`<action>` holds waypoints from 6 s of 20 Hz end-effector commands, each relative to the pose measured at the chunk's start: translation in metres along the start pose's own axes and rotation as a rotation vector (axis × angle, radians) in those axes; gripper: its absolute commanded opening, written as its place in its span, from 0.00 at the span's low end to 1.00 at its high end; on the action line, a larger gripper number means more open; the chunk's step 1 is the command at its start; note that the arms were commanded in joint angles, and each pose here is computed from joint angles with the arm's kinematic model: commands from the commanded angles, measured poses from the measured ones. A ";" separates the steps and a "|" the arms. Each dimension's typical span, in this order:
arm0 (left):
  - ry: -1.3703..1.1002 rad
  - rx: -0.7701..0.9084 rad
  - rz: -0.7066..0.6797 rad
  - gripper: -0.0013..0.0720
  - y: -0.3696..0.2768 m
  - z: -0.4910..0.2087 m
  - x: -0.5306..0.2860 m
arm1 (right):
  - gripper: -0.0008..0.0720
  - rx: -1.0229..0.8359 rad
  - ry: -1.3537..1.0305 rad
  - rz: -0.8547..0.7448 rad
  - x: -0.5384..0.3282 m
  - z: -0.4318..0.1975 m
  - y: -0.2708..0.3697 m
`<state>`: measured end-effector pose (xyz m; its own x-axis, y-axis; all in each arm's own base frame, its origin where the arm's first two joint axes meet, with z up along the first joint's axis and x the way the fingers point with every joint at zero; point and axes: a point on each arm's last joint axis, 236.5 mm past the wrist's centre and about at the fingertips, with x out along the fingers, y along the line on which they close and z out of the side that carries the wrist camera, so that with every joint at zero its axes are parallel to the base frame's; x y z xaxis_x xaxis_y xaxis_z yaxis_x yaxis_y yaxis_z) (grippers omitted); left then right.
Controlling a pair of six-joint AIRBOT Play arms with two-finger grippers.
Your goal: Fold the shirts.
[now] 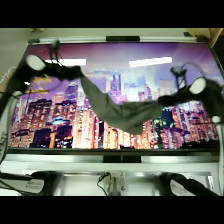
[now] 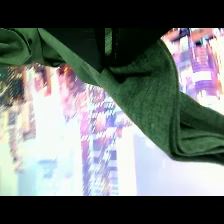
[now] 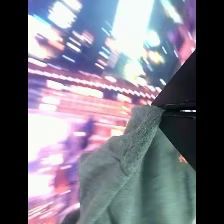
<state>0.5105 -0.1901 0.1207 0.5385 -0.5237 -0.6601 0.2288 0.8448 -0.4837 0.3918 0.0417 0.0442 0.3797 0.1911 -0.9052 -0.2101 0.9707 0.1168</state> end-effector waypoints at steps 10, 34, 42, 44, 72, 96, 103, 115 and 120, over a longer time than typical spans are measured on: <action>-0.549 0.276 0.163 0.07 -0.114 -0.006 -0.398 | 0.10 -0.073 -1.094 -0.196 -0.448 0.002 0.069; -0.252 -0.284 0.156 0.07 0.090 -0.171 -0.052 | 0.73 0.498 -0.225 -0.012 0.019 -0.045 -0.025; -0.115 -0.270 0.139 0.07 0.081 -0.202 -0.045 | 0.87 0.598 0.467 0.279 0.041 -0.255 0.077; -0.073 -0.272 0.133 0.07 0.079 -0.211 -0.044 | 0.87 0.643 0.424 0.324 0.056 -0.254 0.094; 0.028 0.003 0.218 0.07 -0.001 -0.199 -0.266 | 0.10 0.091 -0.800 -0.153 -0.337 -0.003 0.034; 0.384 -0.422 0.151 1.00 0.106 -0.248 -0.037 | 0.10 0.387 -0.168 0.260 0.034 0.043 0.018; 0.248 -0.472 0.174 0.99 0.090 -0.250 0.039 | 0.10 0.375 -0.124 0.271 0.035 0.033 0.023; -0.037 0.100 0.226 0.07 0.067 -0.093 -0.103 | 0.10 0.234 -0.569 0.175 -0.136 0.112 0.001; -0.744 0.282 0.348 0.07 -0.033 0.000 -0.381 | 0.10 0.086 -1.025 -0.003 -0.353 0.116 0.017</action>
<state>0.3769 -0.0556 0.2552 0.8588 -0.2482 -0.4482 0.1668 0.9626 -0.2136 0.4110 0.0173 0.3191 0.9083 0.2655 -0.3233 -0.1672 0.9388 0.3011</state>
